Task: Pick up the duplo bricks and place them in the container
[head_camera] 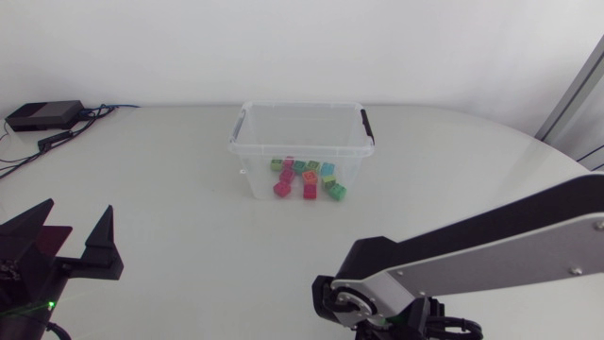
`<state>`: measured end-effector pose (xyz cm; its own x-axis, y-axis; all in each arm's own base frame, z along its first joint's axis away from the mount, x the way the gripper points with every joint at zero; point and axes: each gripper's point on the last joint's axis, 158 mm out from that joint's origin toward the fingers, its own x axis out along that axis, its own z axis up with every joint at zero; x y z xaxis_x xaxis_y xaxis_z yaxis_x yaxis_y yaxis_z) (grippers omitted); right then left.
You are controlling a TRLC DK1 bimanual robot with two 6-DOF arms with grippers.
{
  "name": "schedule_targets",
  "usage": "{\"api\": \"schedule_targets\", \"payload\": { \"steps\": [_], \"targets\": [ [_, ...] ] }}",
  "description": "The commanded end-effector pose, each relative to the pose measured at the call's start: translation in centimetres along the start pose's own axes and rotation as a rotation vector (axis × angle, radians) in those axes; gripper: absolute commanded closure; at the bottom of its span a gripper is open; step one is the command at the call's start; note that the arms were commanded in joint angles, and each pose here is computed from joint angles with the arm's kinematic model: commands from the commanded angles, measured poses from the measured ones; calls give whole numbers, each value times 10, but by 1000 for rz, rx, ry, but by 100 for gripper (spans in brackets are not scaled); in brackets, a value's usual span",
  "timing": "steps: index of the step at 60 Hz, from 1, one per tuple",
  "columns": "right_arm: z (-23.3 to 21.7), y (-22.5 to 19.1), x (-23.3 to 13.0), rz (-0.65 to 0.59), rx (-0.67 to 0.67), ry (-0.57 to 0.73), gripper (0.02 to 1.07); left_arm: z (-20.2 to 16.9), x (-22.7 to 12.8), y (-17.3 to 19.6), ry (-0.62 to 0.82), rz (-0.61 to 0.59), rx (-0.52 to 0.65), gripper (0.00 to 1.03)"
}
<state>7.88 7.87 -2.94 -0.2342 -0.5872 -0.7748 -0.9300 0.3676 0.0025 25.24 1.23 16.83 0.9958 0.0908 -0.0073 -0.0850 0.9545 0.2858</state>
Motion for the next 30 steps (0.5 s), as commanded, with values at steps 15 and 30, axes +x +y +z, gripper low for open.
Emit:
{"api": "schedule_targets", "payload": {
  "steps": [15,30],
  "targets": [
    [-24,-1,10,-49,0,89,40,-7,1,-3,6,-6,3,5],
    [-24,-6,9,-82,-11,77,61,-7,1,-3,6,-6,3,5]
  ]
}}
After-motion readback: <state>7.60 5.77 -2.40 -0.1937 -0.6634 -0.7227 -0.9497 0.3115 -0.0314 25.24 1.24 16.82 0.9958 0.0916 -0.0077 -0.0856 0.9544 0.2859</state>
